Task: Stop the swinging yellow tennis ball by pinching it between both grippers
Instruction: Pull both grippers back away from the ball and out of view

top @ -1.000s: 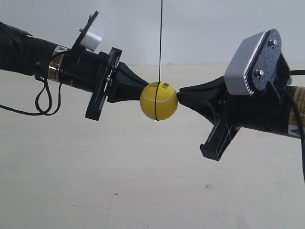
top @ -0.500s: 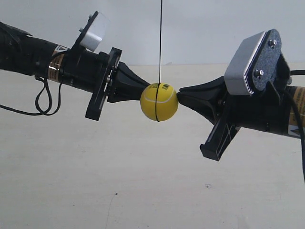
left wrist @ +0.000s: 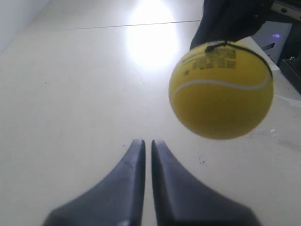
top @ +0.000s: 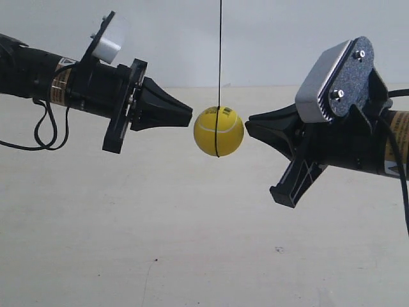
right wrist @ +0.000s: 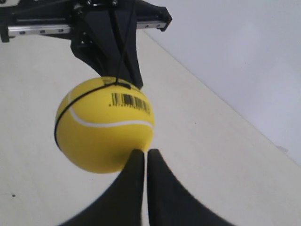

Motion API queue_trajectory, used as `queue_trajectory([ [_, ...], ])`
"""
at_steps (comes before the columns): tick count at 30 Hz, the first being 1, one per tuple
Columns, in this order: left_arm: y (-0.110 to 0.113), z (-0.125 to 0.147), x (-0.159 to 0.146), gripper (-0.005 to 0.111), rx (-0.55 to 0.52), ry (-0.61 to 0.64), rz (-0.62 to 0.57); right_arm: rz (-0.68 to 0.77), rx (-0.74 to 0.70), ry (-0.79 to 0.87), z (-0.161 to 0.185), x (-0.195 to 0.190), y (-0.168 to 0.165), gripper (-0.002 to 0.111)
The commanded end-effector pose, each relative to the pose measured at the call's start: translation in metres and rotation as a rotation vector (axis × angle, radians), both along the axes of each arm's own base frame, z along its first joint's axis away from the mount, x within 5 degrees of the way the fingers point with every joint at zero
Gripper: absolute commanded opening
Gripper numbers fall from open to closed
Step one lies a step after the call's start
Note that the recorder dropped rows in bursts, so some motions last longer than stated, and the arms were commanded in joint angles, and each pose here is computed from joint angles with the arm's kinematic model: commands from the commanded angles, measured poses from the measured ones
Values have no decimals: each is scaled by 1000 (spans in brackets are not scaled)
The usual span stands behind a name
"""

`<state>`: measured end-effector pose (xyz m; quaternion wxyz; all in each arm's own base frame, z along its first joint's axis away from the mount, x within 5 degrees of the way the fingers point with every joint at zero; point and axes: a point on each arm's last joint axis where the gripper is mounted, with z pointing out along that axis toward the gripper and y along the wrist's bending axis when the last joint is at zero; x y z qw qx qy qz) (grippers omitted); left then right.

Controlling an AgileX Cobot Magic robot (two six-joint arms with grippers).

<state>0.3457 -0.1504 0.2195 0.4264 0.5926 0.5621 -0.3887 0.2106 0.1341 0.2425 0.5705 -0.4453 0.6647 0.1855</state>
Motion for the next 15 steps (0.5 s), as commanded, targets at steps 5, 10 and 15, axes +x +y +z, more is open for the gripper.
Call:
queue_trajectory([
  [5,14,2,6,5,-6,-5,34,-26,-14,-6,2,4,-2,0],
  [10,14,2,6,5,-6,-5,34,-25,-12,-7,2,4,-2,0],
  [15,14,2,6,5,-6,-5,34,-24,-10,-6,2,4,-2,0],
])
